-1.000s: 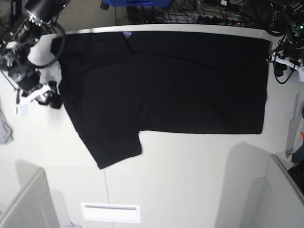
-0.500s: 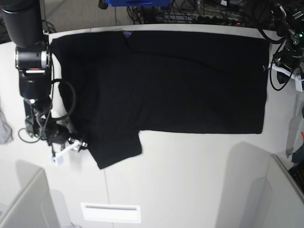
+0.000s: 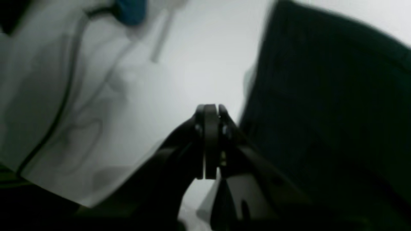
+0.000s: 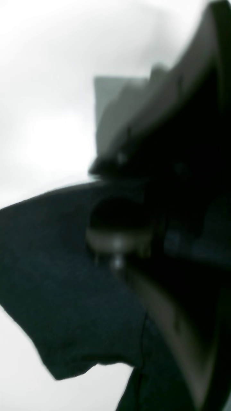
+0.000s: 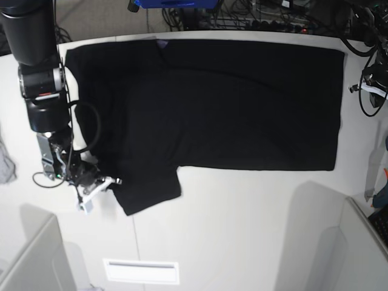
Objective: Fold the T-shirt properly
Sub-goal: 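Grasp the sleeve edge with the right gripper and tuck it inward, then grasp the hem with both grippers and fold it toward the collar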
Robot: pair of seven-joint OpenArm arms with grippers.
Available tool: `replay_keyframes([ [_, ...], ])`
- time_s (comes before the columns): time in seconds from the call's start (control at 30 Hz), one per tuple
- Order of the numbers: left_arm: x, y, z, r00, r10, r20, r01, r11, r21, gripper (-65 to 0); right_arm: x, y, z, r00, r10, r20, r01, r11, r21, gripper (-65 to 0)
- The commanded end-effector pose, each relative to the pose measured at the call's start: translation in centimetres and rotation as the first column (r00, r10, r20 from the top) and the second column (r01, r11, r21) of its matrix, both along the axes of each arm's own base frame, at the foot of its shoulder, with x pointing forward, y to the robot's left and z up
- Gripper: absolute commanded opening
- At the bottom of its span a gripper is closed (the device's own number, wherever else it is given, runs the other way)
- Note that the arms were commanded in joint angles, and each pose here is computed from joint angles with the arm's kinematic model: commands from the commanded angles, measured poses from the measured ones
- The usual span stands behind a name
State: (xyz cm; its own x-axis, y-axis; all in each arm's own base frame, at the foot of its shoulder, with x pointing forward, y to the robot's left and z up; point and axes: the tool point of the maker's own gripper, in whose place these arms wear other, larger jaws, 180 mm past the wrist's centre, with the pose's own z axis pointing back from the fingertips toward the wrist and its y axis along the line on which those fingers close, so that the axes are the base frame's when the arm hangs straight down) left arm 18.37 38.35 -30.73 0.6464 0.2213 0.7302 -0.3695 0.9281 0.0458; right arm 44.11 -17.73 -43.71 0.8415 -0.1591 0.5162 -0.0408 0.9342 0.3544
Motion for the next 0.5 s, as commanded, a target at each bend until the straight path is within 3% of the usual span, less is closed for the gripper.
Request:
replay_keyframes([
  [0.0,0.5,0.3,1.1,1.000,-0.011,0.027,0.010,1.000,0.027,-60.4,1.1,-0.4,1.2,1.000,-0.005,0.027,0.005,1.000,-0.004,-65.0],
  [0.17,3.3,1.2,1.5,0.996,0.010,0.089,-0.009,1.000,-0.005,-23.2,1.3,-0.4,1.5,0.999,-0.007,0.034,0.008,1.000,-0.002,-65.0],
  [0.23,5.8,1.8,0.8,0.997,-0.013,0.074,0.014,1.000,-0.020,-13.2,1.4,-0.3,1.6,0.999,-0.006,0.037,0.006,1.000,-0.002,-65.0],
  [0.3,8.7,2.1,-0.6,0.998,-0.055,0.014,0.055,0.999,0.000,-7.7,1.4,-0.3,1.6,0.999,-0.006,0.037,0.006,1.000,-0.002,-65.0],
  [0.47,14.0,2.7,-2.6,0.996,-0.048,-0.072,0.050,0.998,0.023,-7.1,1.4,-0.2,1.6,0.999,-0.006,0.039,0.006,1.000,0.002,-65.0],
])
